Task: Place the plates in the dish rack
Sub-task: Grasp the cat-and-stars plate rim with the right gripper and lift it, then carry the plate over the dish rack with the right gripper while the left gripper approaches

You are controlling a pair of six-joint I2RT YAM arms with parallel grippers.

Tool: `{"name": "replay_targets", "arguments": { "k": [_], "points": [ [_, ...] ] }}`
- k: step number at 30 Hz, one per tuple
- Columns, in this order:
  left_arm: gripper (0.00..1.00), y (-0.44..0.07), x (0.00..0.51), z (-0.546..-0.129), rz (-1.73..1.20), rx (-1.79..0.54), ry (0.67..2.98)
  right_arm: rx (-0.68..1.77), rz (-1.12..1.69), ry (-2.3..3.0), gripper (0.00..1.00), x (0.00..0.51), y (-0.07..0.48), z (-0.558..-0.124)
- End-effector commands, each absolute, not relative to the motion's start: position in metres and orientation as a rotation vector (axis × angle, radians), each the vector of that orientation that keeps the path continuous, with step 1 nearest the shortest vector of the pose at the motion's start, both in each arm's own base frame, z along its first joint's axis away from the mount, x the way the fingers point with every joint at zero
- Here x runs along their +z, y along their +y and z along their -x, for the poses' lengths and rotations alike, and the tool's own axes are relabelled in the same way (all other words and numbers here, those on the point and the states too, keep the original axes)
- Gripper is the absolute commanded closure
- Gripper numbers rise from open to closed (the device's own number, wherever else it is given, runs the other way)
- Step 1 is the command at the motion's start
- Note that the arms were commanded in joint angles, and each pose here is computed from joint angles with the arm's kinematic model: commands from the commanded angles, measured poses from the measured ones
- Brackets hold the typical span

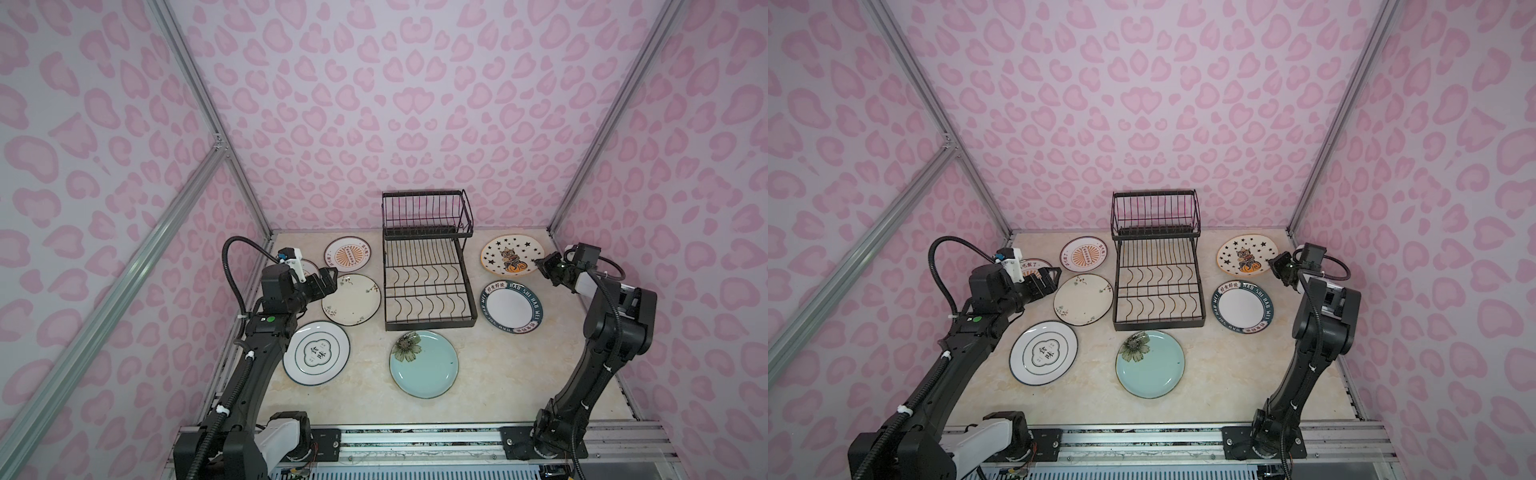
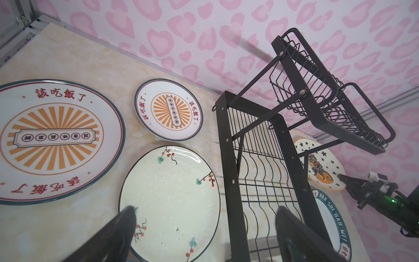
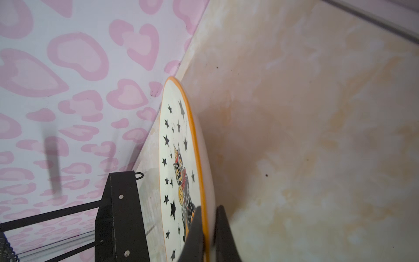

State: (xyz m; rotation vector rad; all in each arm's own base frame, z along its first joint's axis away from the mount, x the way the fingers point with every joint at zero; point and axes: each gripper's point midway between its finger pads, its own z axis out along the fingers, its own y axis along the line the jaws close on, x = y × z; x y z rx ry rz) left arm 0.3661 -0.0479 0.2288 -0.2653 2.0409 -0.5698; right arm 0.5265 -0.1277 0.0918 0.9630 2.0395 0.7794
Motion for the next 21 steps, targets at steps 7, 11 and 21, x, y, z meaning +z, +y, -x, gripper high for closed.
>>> {"name": "replay_targets", "arguments": {
  "k": [7, 11, 21],
  "points": [
    [0.02, -0.050, 0.240, -0.369, 0.251, -0.586, 2.007, 0.837, -0.784, 1.915, 1.00, 0.166, -0.118, -0.529],
    [0.02, -0.052, 0.240, -0.369, 0.256, -0.603, 2.007, 0.849, -0.749, 1.900, 1.00, 0.183, -0.111, -0.521],
    [0.03, -0.058, 0.238, -0.370, 0.263, -0.641, 2.002, 0.871, -0.698, 1.942, 1.00, 0.179, -0.075, -0.465]
  ]
}}
